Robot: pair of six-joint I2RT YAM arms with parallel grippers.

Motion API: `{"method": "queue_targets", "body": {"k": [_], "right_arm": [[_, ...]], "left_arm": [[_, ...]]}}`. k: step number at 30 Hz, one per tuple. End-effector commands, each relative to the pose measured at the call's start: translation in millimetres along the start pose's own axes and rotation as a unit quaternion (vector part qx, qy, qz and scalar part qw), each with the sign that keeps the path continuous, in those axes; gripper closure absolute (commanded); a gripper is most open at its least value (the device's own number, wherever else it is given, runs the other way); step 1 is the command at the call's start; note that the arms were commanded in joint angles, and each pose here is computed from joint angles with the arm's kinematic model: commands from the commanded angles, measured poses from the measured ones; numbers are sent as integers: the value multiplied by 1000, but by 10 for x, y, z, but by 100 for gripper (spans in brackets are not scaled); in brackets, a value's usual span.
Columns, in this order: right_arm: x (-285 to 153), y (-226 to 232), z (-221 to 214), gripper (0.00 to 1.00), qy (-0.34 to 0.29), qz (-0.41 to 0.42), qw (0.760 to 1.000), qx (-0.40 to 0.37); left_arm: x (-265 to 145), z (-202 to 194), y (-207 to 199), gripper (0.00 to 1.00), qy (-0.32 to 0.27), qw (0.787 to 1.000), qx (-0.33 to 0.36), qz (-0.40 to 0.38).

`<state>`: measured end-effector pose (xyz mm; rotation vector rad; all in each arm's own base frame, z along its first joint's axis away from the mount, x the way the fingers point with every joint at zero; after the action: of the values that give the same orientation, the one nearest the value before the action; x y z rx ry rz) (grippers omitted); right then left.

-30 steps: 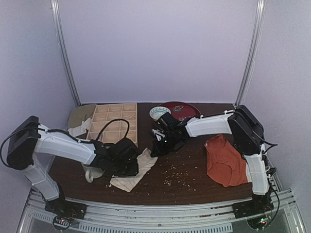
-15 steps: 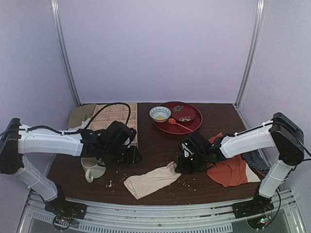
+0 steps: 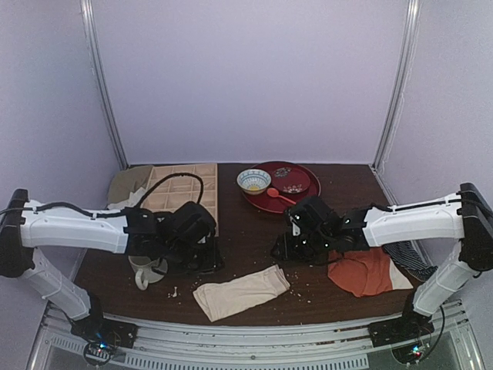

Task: Roll the underwear
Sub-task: Move the underwear to the center of the board.

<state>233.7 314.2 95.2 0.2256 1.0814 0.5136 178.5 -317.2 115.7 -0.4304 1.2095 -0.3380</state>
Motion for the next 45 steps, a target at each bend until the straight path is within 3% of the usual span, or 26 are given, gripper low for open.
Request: {"method": "queue_targets", "body": {"k": [1, 10, 19, 27, 32, 39, 45], "right_arm": [[-155, -129, 211, 58, -16, -25, 999, -23], [-399, -260, 339, 58, -28, -9, 999, -38], [-571, -320, 340, 58, -37, 5, 998, -40], [-537, -345, 352, 58, -39, 9, 999, -22], [-487, -351, 351, 58, -33, 6, 999, -19], [-317, -314, 289, 58, 5, 15, 1000, -25], [-75, -273, 256, 58, 42, 34, 998, -24]], "left_arm": [[-88, -217, -19, 70, -4, 994, -104, 44], [198, -762, 97, 73, 25, 973, -199, 111], [483, -832, 309, 73, 31, 963, -207, 171], [696, -451, 474, 73, 31, 968, -99, 228], [861, -58, 253, 73, 22, 978, 28, 208], [1110, 447, -14, 74, 16, 974, 157, 162], [1008, 778, -237, 71, -6, 965, 216, 150]]}}
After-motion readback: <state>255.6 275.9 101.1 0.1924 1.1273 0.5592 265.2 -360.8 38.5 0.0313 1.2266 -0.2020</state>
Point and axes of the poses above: each gripper's point midway between its finger pads, its own x axis out along the fingers, its own y axis along the line the jaws close on, z = x × y, the point moved 1 cm from there along -x, back along the fingers, and after that the axes turned 5 degrees about -x, right-handed, at the moved point
